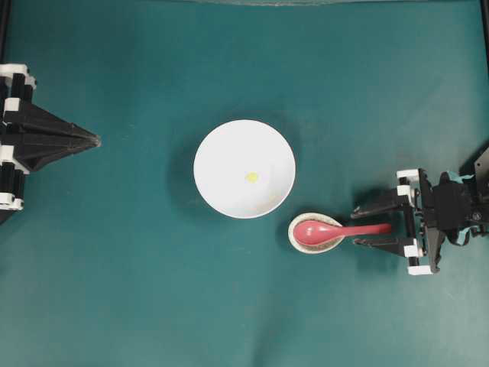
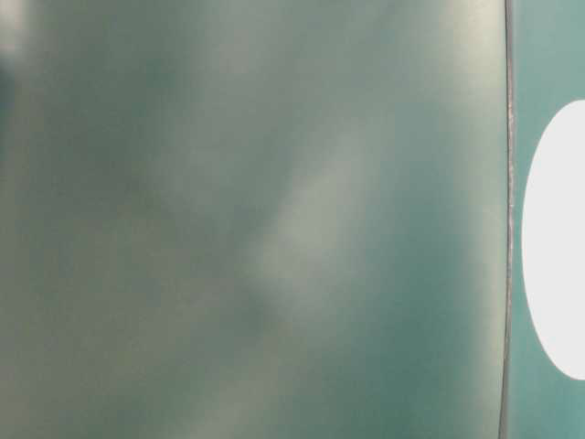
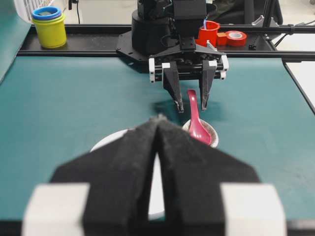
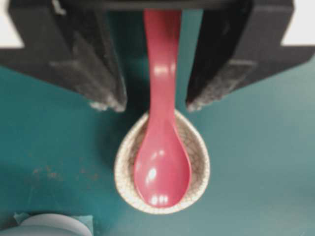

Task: Scoop the yellow hexagonal prism block from the bowl with a spoon using the right arm.
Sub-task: 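Close the right gripper on the red spoon handle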

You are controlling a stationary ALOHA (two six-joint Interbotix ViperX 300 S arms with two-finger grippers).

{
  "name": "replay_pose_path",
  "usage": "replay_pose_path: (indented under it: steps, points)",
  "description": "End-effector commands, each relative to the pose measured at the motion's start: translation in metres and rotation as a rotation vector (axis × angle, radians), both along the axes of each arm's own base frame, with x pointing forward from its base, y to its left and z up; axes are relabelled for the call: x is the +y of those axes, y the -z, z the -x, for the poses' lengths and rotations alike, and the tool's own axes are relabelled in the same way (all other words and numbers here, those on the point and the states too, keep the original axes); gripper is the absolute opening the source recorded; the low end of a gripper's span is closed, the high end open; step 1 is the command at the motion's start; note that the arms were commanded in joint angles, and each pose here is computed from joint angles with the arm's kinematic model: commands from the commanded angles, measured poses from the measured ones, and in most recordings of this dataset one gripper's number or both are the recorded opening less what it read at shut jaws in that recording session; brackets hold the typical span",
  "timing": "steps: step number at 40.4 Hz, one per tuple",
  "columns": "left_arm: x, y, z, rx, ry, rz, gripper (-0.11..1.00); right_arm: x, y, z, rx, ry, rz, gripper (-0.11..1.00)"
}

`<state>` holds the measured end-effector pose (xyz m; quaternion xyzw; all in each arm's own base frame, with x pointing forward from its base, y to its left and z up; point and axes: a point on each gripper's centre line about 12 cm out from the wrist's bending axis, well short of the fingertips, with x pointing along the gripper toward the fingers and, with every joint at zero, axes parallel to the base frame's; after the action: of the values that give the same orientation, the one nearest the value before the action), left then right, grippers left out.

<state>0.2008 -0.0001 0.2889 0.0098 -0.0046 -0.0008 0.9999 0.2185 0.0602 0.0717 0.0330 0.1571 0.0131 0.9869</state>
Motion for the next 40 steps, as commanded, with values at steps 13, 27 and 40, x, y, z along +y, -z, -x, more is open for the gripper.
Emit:
replay_pose_path:
  steps: [13, 27, 40]
  points:
    - [0.0002, -0.0077, -0.0025, -0.017, -0.001, -0.003, 0.02, 0.0025, -0.0003, -0.0016, 0.005, -0.005, -0.006, 0.58]
    - [0.0002, -0.0077, -0.0025, -0.017, -0.001, -0.005, 0.02, 0.0030, -0.0008, -0.0026, 0.000, -0.005, -0.007, 0.55]
    - [0.0002, -0.0077, -0.0025, -0.017, -0.001, -0.003, 0.02, 0.0028, -0.0002, -0.0024, 0.003, -0.003, -0.007, 0.45]
